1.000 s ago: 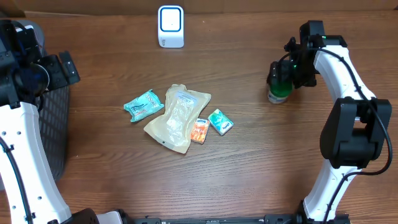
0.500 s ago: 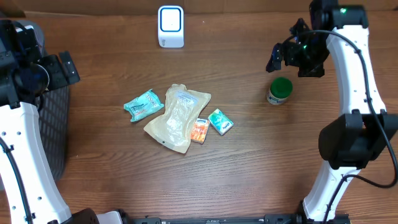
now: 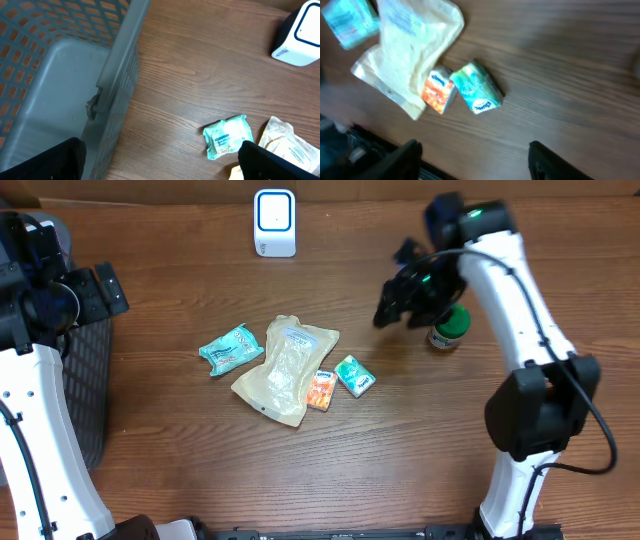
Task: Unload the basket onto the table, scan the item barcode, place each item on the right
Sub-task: 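Move the right gripper over the teal Kleenex tissue pack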
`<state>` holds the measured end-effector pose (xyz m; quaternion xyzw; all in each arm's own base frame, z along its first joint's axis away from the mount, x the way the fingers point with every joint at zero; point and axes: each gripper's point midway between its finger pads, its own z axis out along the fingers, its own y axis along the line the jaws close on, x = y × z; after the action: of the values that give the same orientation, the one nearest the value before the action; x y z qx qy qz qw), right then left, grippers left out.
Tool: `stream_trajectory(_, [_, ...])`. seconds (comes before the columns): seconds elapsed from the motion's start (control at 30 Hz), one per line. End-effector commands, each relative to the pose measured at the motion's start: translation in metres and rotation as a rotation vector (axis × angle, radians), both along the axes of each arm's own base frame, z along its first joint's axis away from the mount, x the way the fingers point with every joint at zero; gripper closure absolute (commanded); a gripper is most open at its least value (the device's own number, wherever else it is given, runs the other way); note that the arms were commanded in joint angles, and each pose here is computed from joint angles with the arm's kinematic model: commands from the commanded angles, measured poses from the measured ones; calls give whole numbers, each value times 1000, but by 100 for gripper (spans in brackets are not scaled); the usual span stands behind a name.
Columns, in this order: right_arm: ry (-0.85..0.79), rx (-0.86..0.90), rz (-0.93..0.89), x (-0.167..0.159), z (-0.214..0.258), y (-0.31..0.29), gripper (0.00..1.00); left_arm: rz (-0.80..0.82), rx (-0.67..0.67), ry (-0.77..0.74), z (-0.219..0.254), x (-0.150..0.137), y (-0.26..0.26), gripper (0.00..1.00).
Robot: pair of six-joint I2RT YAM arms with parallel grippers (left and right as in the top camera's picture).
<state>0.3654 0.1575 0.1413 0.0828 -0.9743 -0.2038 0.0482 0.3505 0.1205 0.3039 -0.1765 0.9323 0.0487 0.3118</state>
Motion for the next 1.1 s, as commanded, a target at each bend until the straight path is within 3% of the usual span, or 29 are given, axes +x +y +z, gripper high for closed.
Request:
stream_trajectory(0.0, [40,-29,11,-13,-27,6,41,-17,20,-14,7,2,1,1])
stream_trajectory(0.07, [59,-35,-18,-16,-43,12,51,-17,20,-14,7,2,1,1])
stream_trajectory(0.17, [85,-28,-59,-22,-59,24,75,-17,20,-14,7,2,1,0])
stream_trajectory(0.37, [137,-56,-87,-42,-82,46,93,-17,20,-14,7,2,1,0])
stream_trajectory(0.77, [203,-135,-106,-81,-116,66,96,-17,20,-14,7,2,1,0])
stream_trajectory(1.07, [113,-328,-213,-61,-133,24,95,-17,20,-14,7,2,1,0])
